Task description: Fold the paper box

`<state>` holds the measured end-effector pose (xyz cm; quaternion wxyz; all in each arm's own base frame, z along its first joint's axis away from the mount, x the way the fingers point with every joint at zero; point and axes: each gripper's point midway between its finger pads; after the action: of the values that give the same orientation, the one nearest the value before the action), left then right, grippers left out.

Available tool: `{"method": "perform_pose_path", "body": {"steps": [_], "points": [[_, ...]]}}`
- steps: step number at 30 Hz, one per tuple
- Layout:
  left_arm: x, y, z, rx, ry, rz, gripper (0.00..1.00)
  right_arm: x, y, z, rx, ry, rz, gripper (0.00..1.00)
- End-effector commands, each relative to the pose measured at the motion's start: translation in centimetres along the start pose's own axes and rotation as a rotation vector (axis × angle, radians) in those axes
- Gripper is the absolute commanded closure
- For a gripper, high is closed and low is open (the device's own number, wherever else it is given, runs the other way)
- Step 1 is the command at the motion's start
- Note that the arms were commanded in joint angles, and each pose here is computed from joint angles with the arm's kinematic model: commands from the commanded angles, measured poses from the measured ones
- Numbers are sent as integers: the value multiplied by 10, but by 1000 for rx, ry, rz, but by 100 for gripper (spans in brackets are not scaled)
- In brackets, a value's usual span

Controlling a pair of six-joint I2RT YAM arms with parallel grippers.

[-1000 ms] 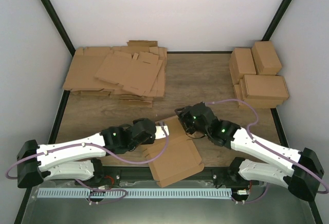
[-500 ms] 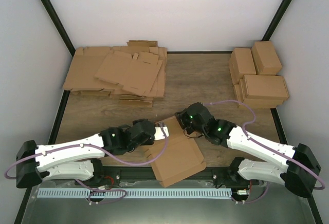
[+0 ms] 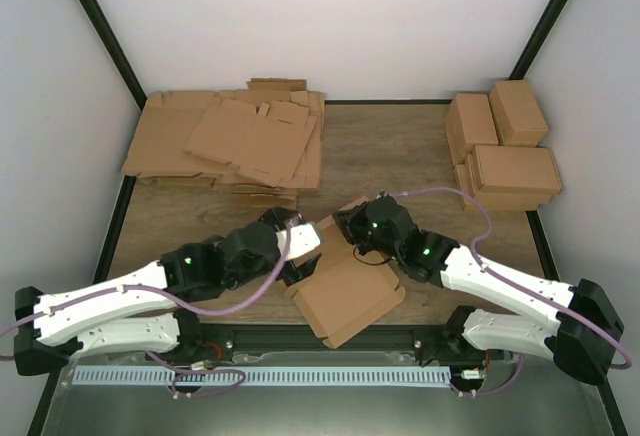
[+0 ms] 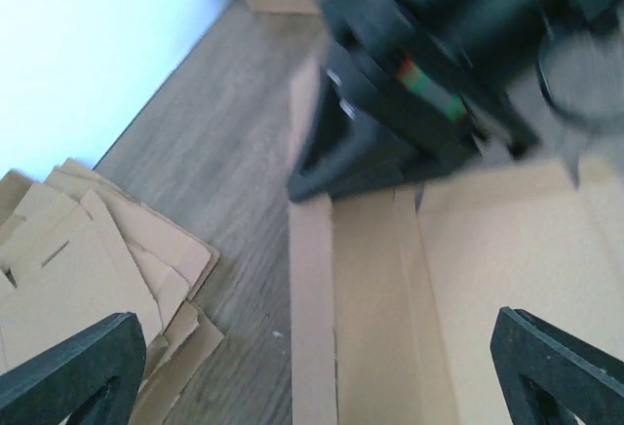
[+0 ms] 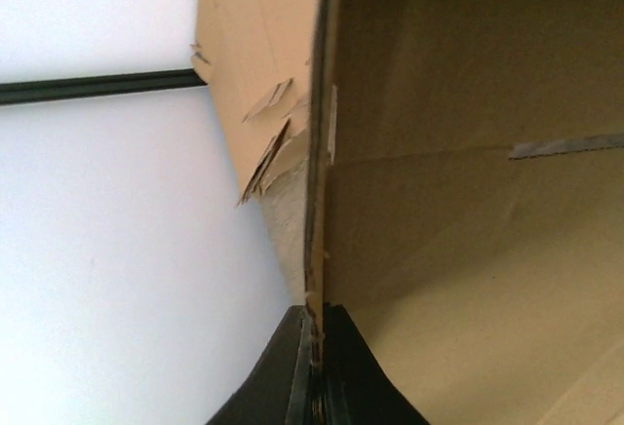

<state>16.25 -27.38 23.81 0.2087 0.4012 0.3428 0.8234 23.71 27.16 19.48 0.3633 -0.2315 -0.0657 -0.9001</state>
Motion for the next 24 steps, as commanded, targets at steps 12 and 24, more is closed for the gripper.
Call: {"method": "perform_pose_path", "body": {"steps": [12, 24], "points": [[10, 17, 83, 800, -130, -20, 0, -8, 1, 30, 190, 344, 170, 99], [-42, -19, 59, 809, -233, 115, 0, -6, 11, 13, 277, 366, 197, 99]]}}
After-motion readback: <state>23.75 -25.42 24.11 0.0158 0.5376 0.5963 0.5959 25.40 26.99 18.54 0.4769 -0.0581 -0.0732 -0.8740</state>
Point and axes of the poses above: each gripper's point midway between its finger pads, its own x axis back along the fingers, its own z axis along the line the jaws close on, y = z × x, and after that the axes turned 3 degrees about -x, right-handed
